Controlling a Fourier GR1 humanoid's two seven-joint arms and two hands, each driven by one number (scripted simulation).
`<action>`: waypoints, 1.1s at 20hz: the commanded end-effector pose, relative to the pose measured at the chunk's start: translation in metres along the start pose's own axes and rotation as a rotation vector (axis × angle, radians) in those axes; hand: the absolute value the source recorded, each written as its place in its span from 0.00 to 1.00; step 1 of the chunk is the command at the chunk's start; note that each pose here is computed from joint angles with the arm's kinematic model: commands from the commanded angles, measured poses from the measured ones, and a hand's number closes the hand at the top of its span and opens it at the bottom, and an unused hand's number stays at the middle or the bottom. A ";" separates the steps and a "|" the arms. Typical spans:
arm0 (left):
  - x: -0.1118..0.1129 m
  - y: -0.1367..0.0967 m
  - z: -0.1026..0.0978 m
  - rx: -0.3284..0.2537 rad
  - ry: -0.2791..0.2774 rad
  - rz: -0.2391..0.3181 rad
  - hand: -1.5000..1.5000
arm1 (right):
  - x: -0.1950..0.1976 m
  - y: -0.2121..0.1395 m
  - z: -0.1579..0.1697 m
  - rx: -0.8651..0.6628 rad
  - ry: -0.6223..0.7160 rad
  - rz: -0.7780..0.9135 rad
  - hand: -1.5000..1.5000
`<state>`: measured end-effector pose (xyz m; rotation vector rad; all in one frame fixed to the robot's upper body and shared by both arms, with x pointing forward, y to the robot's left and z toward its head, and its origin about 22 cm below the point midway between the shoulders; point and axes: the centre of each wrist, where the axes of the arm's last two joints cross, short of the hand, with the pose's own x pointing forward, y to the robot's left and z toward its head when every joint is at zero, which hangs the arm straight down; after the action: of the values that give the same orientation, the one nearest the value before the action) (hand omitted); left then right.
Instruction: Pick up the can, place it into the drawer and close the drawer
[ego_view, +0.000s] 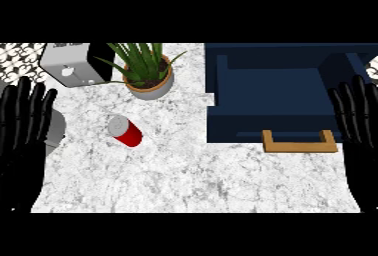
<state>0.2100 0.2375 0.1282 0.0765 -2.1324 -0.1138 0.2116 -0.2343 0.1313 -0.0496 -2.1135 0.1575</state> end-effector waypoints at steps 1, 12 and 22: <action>0.005 -0.005 -0.018 -0.033 0.009 -0.020 0.00 | -0.015 0.009 -0.005 -0.019 0.021 -0.030 0.00; -0.018 -0.052 -0.014 -0.026 0.404 -0.004 0.00 | -0.005 -0.017 0.025 -0.129 0.329 0.011 0.00; -0.008 -0.042 -0.014 0.019 0.427 0.006 0.00 | -0.007 -0.022 0.047 -0.135 0.348 0.008 0.00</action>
<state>0.2295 0.1938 0.1307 0.0864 -1.7188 -0.0861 0.1846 -0.2593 0.1036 -0.1527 -1.7851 0.0133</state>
